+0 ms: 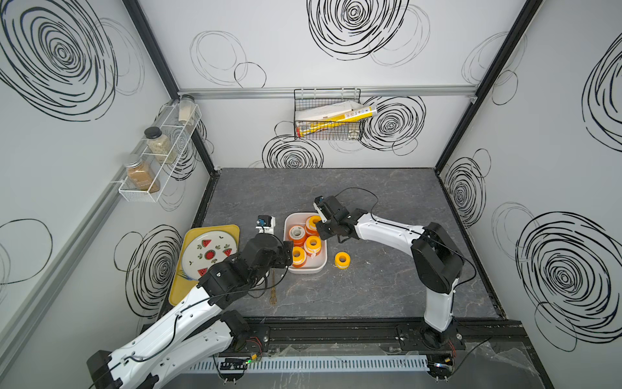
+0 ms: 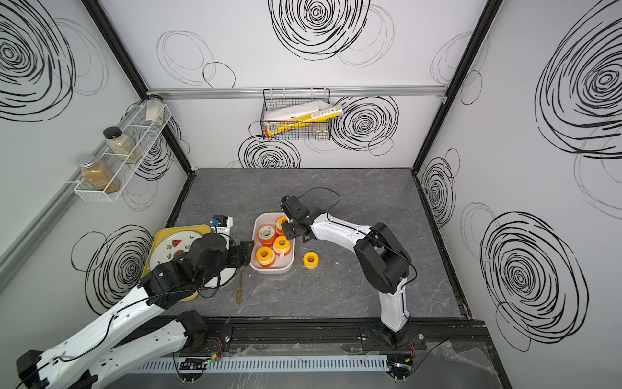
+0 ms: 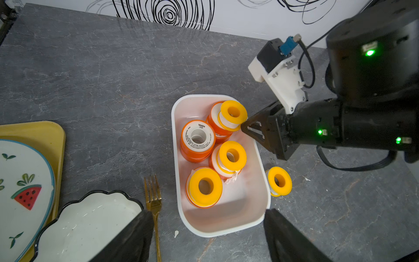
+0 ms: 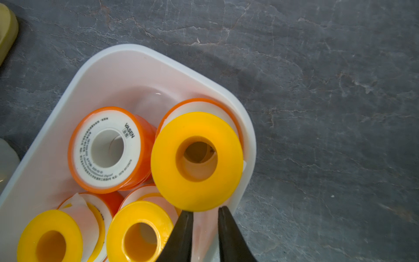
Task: Put the sealing tape into the storage box
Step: Place the sealing tape in the storage box, then pick up the sealing tape at the center of the board.
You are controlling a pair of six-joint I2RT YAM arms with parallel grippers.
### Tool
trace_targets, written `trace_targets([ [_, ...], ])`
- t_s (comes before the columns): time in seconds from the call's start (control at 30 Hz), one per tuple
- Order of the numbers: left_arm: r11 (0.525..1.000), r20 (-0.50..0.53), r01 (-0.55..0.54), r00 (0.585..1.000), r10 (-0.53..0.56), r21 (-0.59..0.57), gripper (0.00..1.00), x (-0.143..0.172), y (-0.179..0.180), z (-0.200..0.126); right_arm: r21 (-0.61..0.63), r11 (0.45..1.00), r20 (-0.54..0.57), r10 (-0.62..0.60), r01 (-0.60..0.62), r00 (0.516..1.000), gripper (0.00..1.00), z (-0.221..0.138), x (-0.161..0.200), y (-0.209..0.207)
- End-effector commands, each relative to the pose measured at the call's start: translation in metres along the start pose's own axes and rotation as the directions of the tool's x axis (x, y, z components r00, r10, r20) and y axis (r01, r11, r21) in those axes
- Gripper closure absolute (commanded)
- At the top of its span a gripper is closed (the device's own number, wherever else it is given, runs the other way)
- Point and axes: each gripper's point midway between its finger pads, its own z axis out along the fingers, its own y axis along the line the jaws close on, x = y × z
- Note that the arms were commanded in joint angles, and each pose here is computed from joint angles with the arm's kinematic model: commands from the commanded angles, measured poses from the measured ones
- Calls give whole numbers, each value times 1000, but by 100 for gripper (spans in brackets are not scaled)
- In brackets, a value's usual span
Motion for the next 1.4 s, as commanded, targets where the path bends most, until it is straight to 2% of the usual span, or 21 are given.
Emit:
trace_targets([
  [0.0, 1000, 33, 3, 999, -4, 20, 17, -7, -3, 0, 8, 1000, 5, -2, 1, 1000, 75, 3, -9, 1],
  [0.3, 1000, 30, 1, 1000, -2, 20, 17, -7, -4, 0, 26, 1000, 3, -7, 7, 1000, 75, 10, -14, 0],
  [0.5, 1000, 29, 1, 1000, -1, 18, 17, -7, -4, 1, 8, 1000, 22, -6, 6, 1000, 74, 0, -17, 2],
  [0.6, 1000, 32, 4, 999, -4, 18, 17, -7, -3, 0, -6, 1000, 38, -1, 1, 999, 72, -11, -18, 3],
  [0.83, 1000, 33, 6, 999, -6, 16, 17, -7, -3, 0, -13, 999, 168, 35, -33, 985, 67, -66, -24, -7],
  [0.97, 1000, 32, 7, 999, -8, 20, 17, -7, -3, 0, 48, 996, 247, 61, -75, 967, 66, -95, -4, -31],
  [1.13, 1000, 24, 0, 1000, -1, 27, 17, -6, -6, 1, 161, 973, 328, 107, -167, 938, 65, -123, 43, -76],
  [1.27, 1000, 7, -7, 1000, 7, 26, 17, -4, -7, 5, 203, 945, 394, 159, -255, 905, 63, -140, 83, -104],
  [1.37, 999, 2, -10, 1000, 10, 32, 17, -3, -9, 6, 190, 926, 445, 214, -325, 870, 59, -149, 109, -118],
])
